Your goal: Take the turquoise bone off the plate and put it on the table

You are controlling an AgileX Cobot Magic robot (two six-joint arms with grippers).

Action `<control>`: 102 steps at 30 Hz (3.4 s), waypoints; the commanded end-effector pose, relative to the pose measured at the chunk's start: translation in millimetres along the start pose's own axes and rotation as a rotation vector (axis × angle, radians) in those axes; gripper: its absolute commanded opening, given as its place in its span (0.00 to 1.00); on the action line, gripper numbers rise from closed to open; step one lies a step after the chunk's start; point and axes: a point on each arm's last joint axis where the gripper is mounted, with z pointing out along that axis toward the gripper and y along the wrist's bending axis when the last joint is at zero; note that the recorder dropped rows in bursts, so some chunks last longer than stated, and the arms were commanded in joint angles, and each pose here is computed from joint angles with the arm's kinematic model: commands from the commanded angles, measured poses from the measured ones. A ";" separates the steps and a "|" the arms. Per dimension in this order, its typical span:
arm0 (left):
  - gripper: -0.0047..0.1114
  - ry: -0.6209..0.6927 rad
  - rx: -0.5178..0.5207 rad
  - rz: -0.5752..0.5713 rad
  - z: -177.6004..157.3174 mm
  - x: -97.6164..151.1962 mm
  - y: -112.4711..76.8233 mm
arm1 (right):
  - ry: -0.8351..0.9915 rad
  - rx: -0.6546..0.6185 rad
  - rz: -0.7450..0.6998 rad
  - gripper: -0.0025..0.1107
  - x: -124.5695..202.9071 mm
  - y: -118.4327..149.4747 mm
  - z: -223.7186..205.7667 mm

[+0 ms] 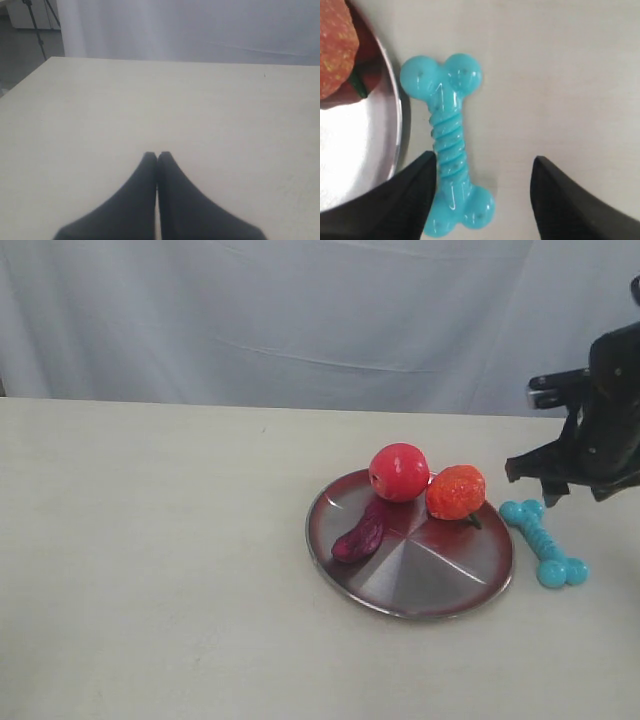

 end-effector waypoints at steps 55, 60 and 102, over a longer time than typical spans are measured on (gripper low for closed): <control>0.04 -0.004 -0.002 -0.011 0.2 0.3 0.1 | -1.284 -0.352 0.195 0.02 261.9 -28.6 -223.8; 0.04 -0.004 -0.002 -0.011 0.2 0.3 0.1 | -1.314 -0.348 0.203 0.02 266.9 -30.5 -227.2; 0.04 -0.004 -0.002 -0.011 0.2 0.3 0.1 | -1.171 -0.235 0.223 0.02 310.5 -10.8 -114.6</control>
